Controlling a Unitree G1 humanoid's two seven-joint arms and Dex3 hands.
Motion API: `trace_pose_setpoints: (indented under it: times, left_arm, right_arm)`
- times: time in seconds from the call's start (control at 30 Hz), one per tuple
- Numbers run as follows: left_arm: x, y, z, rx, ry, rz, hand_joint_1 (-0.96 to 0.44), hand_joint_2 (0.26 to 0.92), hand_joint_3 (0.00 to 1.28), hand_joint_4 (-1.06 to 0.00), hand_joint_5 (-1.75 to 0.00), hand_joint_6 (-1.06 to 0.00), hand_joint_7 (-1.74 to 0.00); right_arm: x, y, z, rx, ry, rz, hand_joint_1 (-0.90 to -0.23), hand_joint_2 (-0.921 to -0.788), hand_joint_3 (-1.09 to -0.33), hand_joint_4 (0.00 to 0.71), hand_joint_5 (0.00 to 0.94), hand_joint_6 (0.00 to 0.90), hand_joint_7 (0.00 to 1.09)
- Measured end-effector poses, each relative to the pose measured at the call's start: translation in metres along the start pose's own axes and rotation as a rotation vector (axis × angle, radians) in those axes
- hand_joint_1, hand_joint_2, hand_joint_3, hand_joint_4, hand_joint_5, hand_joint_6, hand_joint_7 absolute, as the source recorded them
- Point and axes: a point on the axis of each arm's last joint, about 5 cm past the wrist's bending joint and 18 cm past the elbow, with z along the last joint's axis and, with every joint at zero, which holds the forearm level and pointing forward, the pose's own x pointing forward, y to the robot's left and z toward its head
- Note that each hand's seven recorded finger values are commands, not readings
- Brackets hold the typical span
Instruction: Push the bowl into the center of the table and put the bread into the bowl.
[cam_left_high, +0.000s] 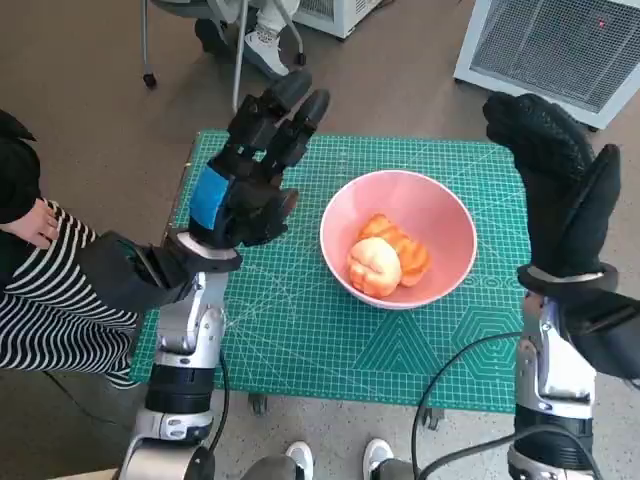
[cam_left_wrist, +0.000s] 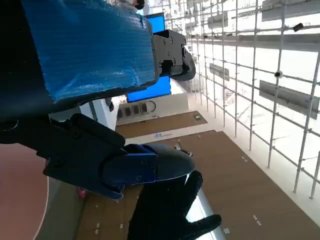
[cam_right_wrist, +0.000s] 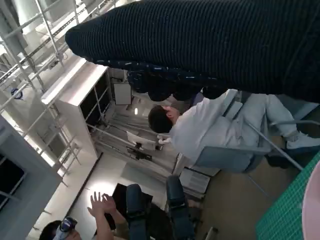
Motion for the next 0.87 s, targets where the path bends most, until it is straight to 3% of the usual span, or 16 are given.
trace_pose_setpoints:
  times: [0.87]
  left_arm:
    - [-0.0037, 0.0035, 0.0028, 0.022, 0.004, -0.027, -0.79, 0.921, 0.43, -0.07, -0.07, 0.00, -0.46]
  right_arm:
    - [-0.0021, 0.0021, -0.0049, 0.020, -0.003, -0.002, -0.762, -0.921, -0.818, 0.113, 0.001, 0.029, 0.49]
